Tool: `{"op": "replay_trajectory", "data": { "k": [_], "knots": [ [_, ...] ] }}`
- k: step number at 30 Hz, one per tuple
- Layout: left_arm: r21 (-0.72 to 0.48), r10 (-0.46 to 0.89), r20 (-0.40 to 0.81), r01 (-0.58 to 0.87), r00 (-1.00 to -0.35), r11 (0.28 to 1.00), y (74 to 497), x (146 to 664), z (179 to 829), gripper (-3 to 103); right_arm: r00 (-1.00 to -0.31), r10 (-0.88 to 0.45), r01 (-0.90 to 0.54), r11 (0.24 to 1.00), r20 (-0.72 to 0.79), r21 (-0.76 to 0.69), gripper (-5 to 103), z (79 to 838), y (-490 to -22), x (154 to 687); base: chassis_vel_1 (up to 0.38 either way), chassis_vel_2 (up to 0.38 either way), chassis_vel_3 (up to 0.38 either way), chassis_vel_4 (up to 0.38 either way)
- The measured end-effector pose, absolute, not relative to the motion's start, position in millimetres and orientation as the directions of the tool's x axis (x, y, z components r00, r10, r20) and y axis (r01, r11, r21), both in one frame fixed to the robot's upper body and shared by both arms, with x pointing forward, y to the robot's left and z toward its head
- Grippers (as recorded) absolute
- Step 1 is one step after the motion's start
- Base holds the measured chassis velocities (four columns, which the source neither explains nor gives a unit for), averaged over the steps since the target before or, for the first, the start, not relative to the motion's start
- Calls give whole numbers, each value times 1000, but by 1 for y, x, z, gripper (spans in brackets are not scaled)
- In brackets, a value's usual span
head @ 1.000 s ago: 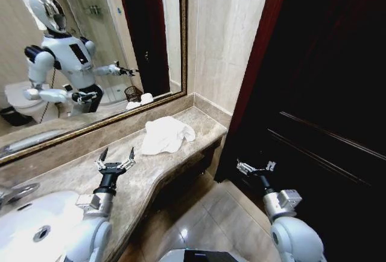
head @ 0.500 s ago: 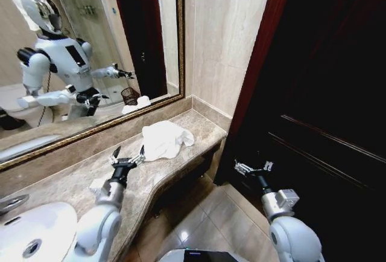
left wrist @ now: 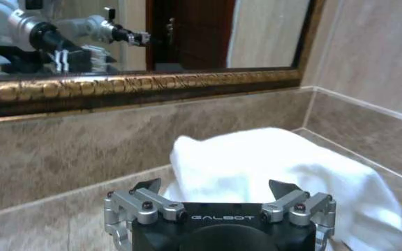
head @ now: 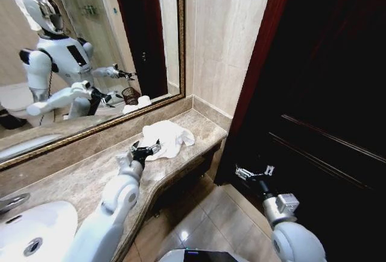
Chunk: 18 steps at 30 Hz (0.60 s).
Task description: Discard the used towel into the hamper.
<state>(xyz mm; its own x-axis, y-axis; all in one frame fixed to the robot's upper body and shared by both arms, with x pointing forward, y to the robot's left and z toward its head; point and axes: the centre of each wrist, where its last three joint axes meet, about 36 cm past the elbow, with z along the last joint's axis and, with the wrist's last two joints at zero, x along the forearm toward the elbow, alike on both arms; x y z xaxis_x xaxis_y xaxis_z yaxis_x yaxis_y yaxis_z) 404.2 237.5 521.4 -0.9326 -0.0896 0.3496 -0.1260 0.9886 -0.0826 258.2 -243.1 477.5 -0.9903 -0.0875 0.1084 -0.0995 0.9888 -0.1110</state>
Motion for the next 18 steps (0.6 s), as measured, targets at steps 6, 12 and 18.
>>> {"op": "replay_trajectory", "data": {
  "k": [6, 12, 18],
  "knots": [
    [-58, -103, 392, -136, -914, 989, 242, 437, 528, 100, -990, -89, -101, 989, 114, -110, 100, 475, -242, 260, 0, 0, 0, 0],
    [-65, -100, 490, -150, -866, 986, 233, 462, 530, 100, -990, -85, -97, 990, 114, -101, 100, 472, -241, 264, 0, 0, 0, 0],
    [-44, -93, 556, -141, -826, 989, 223, 483, 518, 100, -991, -75, -86, 992, 109, -96, 100, 469, -241, 268, 0, 0, 0, 0]
  ]
}}
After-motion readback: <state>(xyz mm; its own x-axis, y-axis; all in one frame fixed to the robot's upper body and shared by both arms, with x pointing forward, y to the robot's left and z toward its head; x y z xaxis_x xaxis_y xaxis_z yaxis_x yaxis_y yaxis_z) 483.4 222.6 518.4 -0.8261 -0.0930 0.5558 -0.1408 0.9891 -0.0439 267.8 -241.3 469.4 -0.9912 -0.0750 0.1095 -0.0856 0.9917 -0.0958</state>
